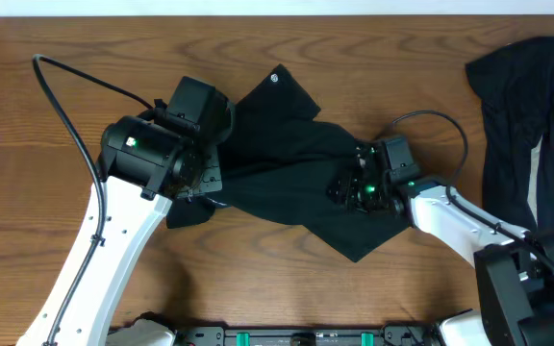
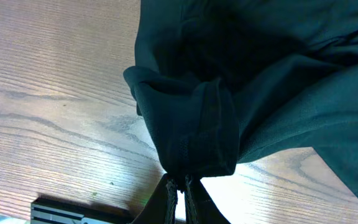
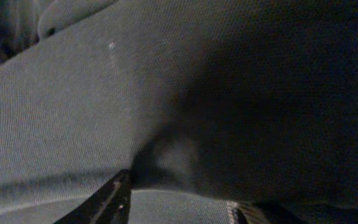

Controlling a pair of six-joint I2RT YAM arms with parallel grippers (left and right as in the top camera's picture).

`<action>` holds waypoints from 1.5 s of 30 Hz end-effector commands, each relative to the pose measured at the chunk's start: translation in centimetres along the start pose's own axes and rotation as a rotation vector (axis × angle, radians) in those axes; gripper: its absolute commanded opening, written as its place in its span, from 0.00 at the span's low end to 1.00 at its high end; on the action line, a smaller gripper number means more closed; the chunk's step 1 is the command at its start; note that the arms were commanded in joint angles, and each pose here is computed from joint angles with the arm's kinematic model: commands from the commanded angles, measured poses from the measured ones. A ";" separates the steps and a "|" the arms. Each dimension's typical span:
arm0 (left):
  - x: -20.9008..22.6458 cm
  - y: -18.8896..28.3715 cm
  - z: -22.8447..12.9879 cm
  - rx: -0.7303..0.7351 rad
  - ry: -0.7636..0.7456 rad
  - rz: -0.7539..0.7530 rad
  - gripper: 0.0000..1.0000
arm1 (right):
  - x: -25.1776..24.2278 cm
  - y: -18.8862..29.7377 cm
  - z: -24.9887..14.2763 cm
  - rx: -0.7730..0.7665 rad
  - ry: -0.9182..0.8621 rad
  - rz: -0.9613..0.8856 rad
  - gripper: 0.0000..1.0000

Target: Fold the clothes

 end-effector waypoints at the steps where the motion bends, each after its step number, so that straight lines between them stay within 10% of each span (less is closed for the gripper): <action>1: 0.4 0.6 0.0 -0.025 -0.002 0.009 0.07 | -0.3 0.1 0.4 -0.015 -0.051 -0.022 0.43; 5: 0.4 0.6 0.0 -0.025 -0.002 0.009 0.07 | -0.4 0.1 0.6 -0.034 -0.091 -0.039 0.35; 10: 0.4 0.6 0.0 -0.025 -0.002 0.009 0.07 | 0.0 0.2 1.0 -0.054 -0.077 -0.016 0.01; 24: 0.8 2.6 0.2 -0.065 -0.075 -0.011 0.06 | 4.9 14.1 1.8 -0.397 0.293 -0.034 0.01; 45: 7.0 19.9 -5.0 -0.519 -0.066 -0.330 0.06 | 12.4 37.1 -1.1 -0.932 0.427 -0.042 0.01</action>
Point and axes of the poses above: each gripper's point midway between its finger pads, its own y axis back along the fingers, its own x axis along the line the jaws close on, z = x × y, the point moved 9 cm from there along y, back along the fingers, and after that the axes turned 1 degree about -y, right-handed, at the moved point
